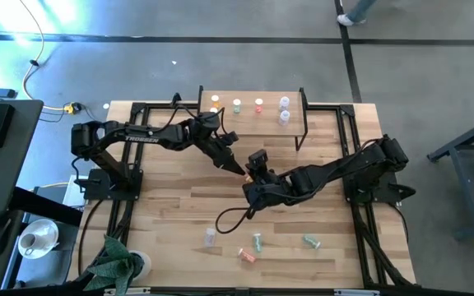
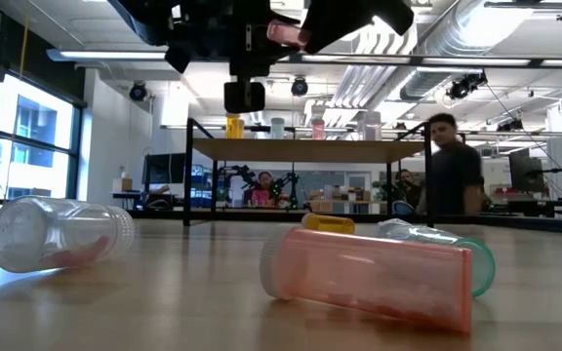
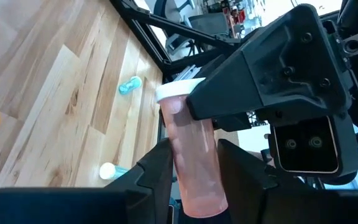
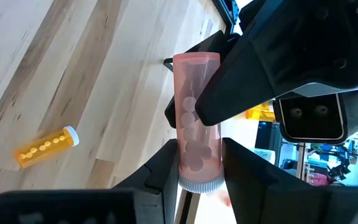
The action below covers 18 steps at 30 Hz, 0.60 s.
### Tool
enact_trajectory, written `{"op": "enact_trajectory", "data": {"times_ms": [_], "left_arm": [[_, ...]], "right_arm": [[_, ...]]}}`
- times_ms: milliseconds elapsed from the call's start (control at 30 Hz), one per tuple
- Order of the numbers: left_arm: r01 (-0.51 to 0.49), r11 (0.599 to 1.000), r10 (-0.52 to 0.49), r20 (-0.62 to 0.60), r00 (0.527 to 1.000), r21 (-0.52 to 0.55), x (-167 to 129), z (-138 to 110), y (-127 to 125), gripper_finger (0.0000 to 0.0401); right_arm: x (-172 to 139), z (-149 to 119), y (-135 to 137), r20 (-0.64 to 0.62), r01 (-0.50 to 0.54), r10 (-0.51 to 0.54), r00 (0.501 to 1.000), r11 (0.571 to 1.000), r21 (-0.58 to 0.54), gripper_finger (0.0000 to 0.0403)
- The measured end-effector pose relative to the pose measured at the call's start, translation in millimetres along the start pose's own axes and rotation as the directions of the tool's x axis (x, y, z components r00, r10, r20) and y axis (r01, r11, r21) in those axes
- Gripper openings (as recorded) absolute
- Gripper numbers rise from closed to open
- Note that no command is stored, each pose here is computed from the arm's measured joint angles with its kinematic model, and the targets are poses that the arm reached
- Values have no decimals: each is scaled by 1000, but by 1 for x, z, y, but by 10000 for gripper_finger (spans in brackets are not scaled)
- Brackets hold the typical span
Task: Pick and place medicine bottles onto shelf by color
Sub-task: Put the pink pill bottle on the shelf aligned with the pink pill bottle
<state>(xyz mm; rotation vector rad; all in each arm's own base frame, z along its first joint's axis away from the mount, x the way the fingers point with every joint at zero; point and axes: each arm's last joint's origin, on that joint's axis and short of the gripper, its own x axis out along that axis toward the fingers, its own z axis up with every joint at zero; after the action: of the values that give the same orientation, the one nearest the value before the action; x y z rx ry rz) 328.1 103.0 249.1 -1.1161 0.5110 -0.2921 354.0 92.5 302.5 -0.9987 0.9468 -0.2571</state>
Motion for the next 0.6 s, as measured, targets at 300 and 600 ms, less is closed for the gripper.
{"op": "enact_trajectory", "data": {"times_ms": [300,600], "left_arm": [[5,1000,-5,4,1000,9,0,0,0,101],[16,999,-16,-4,1000,35,0,0,-1,101]], "right_arm": [[0,0,0,-3,2,-2,1000,1000,-10,97],[-3,4,0,23,16,-17,1000,999,36,131]]}}
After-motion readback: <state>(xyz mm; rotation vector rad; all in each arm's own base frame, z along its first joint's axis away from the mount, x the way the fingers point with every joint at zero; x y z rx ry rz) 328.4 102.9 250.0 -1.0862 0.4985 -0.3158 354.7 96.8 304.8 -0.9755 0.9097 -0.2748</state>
